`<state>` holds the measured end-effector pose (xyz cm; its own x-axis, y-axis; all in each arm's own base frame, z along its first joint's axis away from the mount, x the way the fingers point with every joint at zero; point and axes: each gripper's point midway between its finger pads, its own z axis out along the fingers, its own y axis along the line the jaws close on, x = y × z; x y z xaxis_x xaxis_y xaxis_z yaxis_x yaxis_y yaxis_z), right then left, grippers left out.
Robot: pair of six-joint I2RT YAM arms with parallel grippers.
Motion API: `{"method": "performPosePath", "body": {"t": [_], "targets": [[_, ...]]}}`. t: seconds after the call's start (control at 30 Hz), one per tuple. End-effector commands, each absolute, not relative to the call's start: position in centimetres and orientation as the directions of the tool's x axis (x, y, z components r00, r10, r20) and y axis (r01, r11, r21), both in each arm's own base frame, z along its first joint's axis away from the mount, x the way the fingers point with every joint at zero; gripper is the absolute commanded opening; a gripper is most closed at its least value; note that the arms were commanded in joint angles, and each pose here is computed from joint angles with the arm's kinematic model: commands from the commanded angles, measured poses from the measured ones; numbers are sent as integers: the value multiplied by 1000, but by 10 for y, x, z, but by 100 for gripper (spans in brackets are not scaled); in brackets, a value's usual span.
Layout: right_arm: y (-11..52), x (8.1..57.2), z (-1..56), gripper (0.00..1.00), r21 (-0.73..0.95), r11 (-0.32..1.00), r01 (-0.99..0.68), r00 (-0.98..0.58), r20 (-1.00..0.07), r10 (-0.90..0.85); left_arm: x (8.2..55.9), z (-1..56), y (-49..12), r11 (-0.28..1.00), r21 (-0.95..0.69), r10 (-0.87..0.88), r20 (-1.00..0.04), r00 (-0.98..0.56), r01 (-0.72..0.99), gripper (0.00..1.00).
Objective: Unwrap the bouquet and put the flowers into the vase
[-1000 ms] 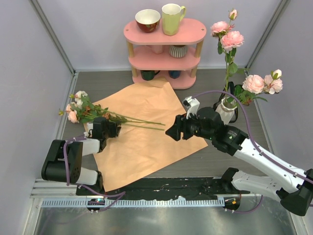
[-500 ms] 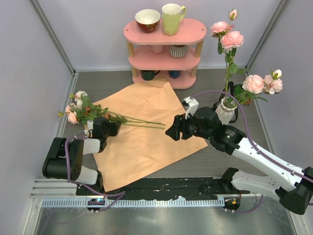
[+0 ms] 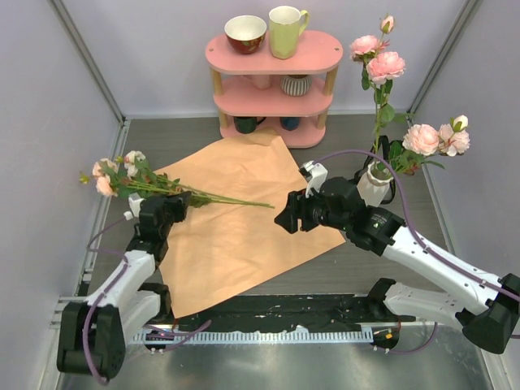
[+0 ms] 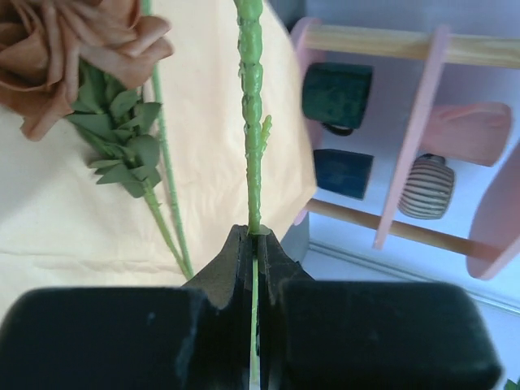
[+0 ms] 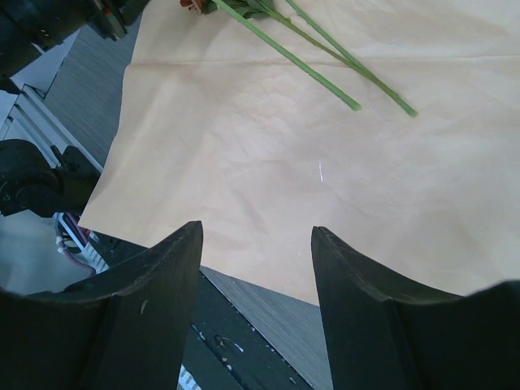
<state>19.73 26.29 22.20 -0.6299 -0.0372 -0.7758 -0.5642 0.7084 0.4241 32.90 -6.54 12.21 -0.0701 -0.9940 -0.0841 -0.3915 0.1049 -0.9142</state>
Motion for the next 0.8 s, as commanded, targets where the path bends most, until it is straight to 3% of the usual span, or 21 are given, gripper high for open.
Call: {"method": "performPosePath", "body": {"t": [0.0, 0.23, 0.47, 0.5, 0.63, 0.77], "targets": [[265, 204, 234, 62, 399, 711, -579, -592, -806, -29, 317, 155, -40, 220, -905, -971, -239, 9, -365, 0], [265, 205, 233, 62, 396, 714, -578, -591, -806, -31, 301, 216, -28, 449, -856, -884, -467, 10, -257, 0], [264, 205, 232, 62, 394, 715, -577, -591, -806, -33, 310, 273, -92, 606, -784, -754, -619, -220, 132, 0], [263, 204, 231, 62, 394, 716, -577, -592, -805, -34, 305, 287, -113, 587, -771, -714, -637, -291, 247, 0], [264, 204, 232, 61, 398, 713, -577, -593, -805, -31, 306, 282, -157, 502, -764, -604, -646, -467, 406, 0], [266, 203, 231, 61, 405, 708, -579, -598, -801, -31, 285, 281, -210, 440, -691, -434, -723, -538, 574, 0]]}}
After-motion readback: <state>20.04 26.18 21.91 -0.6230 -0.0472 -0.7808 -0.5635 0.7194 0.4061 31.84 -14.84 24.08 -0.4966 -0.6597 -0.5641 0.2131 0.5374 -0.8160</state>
